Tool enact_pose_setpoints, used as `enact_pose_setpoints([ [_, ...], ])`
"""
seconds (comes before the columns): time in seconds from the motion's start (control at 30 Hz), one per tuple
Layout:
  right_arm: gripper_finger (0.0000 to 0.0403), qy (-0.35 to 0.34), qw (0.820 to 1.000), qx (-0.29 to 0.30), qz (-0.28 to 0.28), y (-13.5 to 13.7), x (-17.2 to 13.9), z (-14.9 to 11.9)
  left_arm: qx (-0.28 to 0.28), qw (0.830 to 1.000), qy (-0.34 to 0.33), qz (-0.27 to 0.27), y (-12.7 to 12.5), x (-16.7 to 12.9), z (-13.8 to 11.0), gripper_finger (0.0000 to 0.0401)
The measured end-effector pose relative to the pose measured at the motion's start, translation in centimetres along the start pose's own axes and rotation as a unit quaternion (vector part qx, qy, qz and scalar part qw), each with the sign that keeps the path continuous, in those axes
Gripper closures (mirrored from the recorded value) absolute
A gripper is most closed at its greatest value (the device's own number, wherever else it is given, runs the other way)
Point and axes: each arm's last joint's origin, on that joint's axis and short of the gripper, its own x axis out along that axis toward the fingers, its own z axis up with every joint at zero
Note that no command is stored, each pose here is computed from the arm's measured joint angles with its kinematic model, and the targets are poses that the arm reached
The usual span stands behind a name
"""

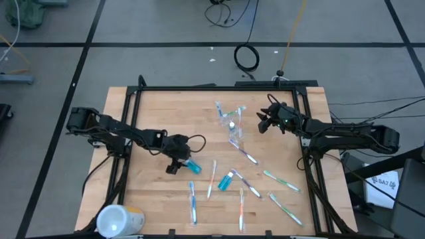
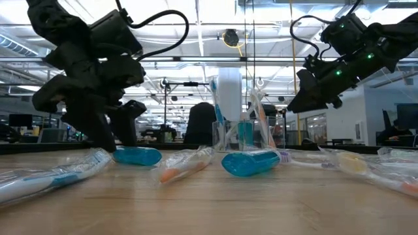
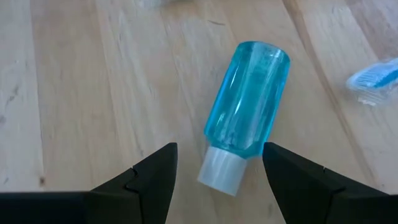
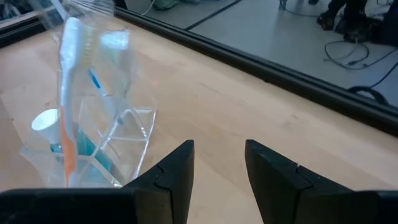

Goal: Pick & Place toothbrushing station
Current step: Put the left blue mouthwash into the transparent organizer

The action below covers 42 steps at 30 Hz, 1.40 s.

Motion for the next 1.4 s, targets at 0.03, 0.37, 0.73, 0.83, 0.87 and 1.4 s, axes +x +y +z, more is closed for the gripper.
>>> enact_pose_setpoints([
  [0.03, 0.0268, 0.001, 1.0, 0.004, 0.0, 0.0, 0.0, -0.01, -0.002, 1.0, -0.001, 0.0, 0.01, 0.0, 0.01, 0.0158],
  [0.37, 0.0268, 0.002, 1.0, 0.025, 0.0, -0.01, 0.0, -0.04, -0.016, 1.0, 0.003, -0.001, -0.02, 0.0, -0.08, 0.0167],
  [0.73, 0.0268, 0.012, 1.0, 0.023, -0.004, -0.07, 0.0, -0.25, -0.051, 0.999, 0.01, 0.0, -0.03, 0.0, -0.2, 0.026],
  [0.83, 0.0268, 0.012, 1.0, 0.023, -0.004, -0.07, 0.0, -0.25, -0.055, 0.998, 0.008, 0.001, -0.02, 0.0, -0.16, 0.0275],
  [0.87, 0.0268, 0.012, 1.0, 0.023, -0.004, -0.07, 0.0, -0.25, -0.058, 0.998, 0.007, 0.002, -0.01, 0.0, -0.14, 0.0279],
  [1.4, 0.0268, 0.012, 1.0, 0.023, -0.004, -0.07, 0.0, -0.25, -0.137, 0.989, -0.009, 0.055, 0.34, 0.04, 0.16, 0.0282],
])
